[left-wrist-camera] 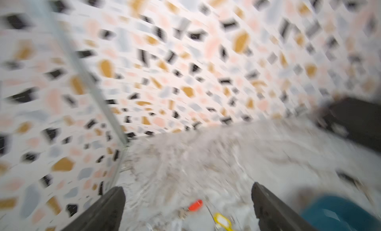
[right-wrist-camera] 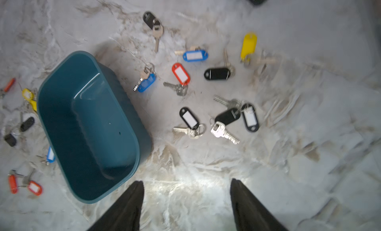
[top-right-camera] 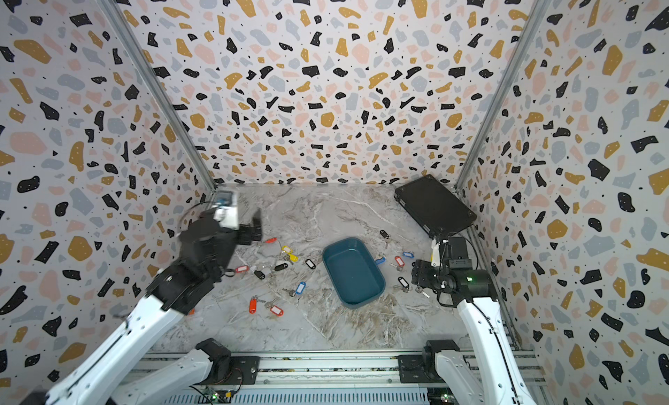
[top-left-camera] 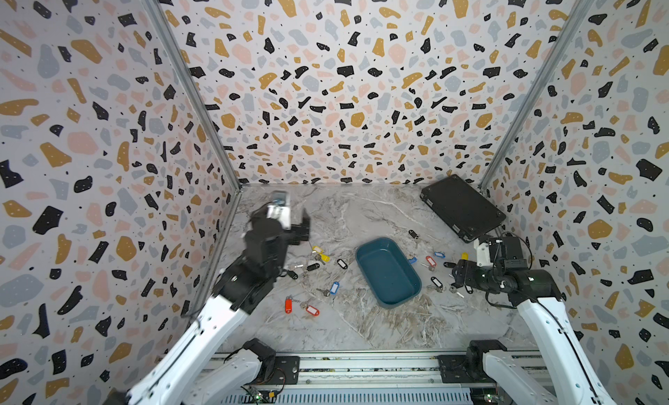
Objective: Take the keys out of the storage box
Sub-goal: Reset both arms
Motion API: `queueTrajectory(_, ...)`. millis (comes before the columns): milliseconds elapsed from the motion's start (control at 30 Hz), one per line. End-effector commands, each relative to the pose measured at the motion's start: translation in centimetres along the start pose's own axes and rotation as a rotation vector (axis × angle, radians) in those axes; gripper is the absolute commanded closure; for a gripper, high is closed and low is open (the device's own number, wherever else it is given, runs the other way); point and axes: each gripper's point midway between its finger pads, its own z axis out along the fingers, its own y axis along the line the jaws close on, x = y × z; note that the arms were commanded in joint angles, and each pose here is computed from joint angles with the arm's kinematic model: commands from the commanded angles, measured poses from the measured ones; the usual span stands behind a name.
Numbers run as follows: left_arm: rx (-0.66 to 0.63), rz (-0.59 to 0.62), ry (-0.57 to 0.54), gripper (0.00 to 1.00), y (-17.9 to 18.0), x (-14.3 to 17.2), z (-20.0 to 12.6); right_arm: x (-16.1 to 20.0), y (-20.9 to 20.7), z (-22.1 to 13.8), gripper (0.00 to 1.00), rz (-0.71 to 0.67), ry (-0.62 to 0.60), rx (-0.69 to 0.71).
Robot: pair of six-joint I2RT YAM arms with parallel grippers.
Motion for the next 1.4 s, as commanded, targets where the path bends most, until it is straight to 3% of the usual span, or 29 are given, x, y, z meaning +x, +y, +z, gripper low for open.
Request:
queueTrajectory(0,-0.168,-0.072,-0.159,0.01,4.0,1.5,0.7,-5.5,0.4,-3.0,0.23,-0.074,-0.287,0.013)
queueTrajectory(33,-0.220,-0.066,-0.120,0.01,5.4,3.0,1.1,-6.8,0.8,-3.2,0.23,-0.120,-0.369,0.001)
queueTrajectory(67,-0.244,-0.078,-0.078,0.00,6.5,4.8,1.8,-8.0,1.3,-3.1,0.04,-0.169,-0.452,-0.020)
queueTrajectory(100,-0.248,-0.081,-0.054,0.00,6.9,6.3,2.3,-8.8,1.8,-2.9,0.01,-0.228,-0.516,-0.032)
queueTrajectory(167,-0.293,-0.061,-0.033,0.00,7.5,8.4,3.1,-10.1,2.1,-1.1,0.01,-0.356,-0.644,-0.022)
queueTrajectory(233,-0.236,-0.014,0.037,0.00,6.4,11.3,4.4,-11.1,-0.3,2.1,0.01,-0.338,-0.712,0.105)
queueTrajectory(333,-0.210,-0.018,0.127,0.00,5.8,15.5,4.9,-10.3,-3.3,8.5,0.01,-0.274,-0.616,0.218)
queueTrajectory(400,-0.183,0.015,0.177,0.01,5.4,17.9,4.8,-9.2,-3.2,13.0,0.01,-0.303,-0.525,0.174)
queueTrajectory(467,-0.181,0.051,0.222,0.01,5.5,20.3,4.4,-8.2,-2.9,16.4,0.01,-0.338,-0.510,0.131)
queueTrajectory(500,-0.202,0.052,0.234,0.00,5.9,20.9,4.3,-8.3,-2.8,17.4,0.01,-0.374,-0.436,0.137)
queueTrajectory(567,-0.214,0.033,0.225,0.00,6.3,20.7,4.8,-8.8,-2.6,19.0,0.01,-0.388,-0.449,0.100)
queueTrajectory(633,-0.184,0.049,0.257,0.00,6.1,21.5,5.5,-8.3,-3.3,18.5,0.01,-0.362,-0.469,0.087)
queueTrajectory(700,-0.194,0.054,0.304,0.00,6.2,23.7,6.1,-7.6,-3.8,17.4,0.01,-0.341,-0.657,0.084)
queueTrajectory(767,-0.203,0.075,0.375,0.00,6.1,24.5,7.4,-7.3,-4.4,17.7,0.01,-0.326,-0.564,0.116)
queueTrajectory(800,-0.204,0.081,0.386,0.00,6.1,24.6,7.8,-8.0,-3.6,17.9,0.01,-0.349,-0.600,0.079)
queueTrajectory(867,-0.173,0.062,0.359,0.00,5.7,24.4,7.3,-7.3,-3.8,18.1,0.01,-0.351,-0.550,0.086)
queueTrajectory(900,-0.175,-0.021,0.296,0.00,5.6,23.9,6.7,-7.5,-3.9,18.0,0.01,-0.344,-0.576,0.089)
queueTrajectory(933,-0.122,-0.031,0.261,0.00,4.7,23.6,6.7,-7.7,-3.8,17.8,0.01,-0.345,-0.607,0.087)
queueTrajectory(1000,-0.100,-0.006,0.277,0.01,4.1,23.8,7.0,-7.3,-4.2,17.7,0.01,-0.332,-0.583,0.106)
queueTrajectory(1067,-0.156,-0.013,0.275,0.01,5.0,24.7,7.4,-7.6,-4.1,17.6,0.01,-0.336,-0.615,0.101)
queueTrajectory(1167,-0.100,0.038,0.274,0.00,3.6,26.3,9.6,-7.6,-4.2,17.6,0.01,-0.332,-0.608,0.107)
queueTrajectory(1267,-0.086,0.021,0.334,0.00,3.6,26.8,9.3,-7.5,-4.3,17.7,0.01,-0.327,-0.590,0.111)
queueTrajectory(1367,-0.093,0.017,0.318,0.01,3.7,26.6,9.1,-7.6,-4.5,17.5,0.01,-0.317,-0.599,0.123)
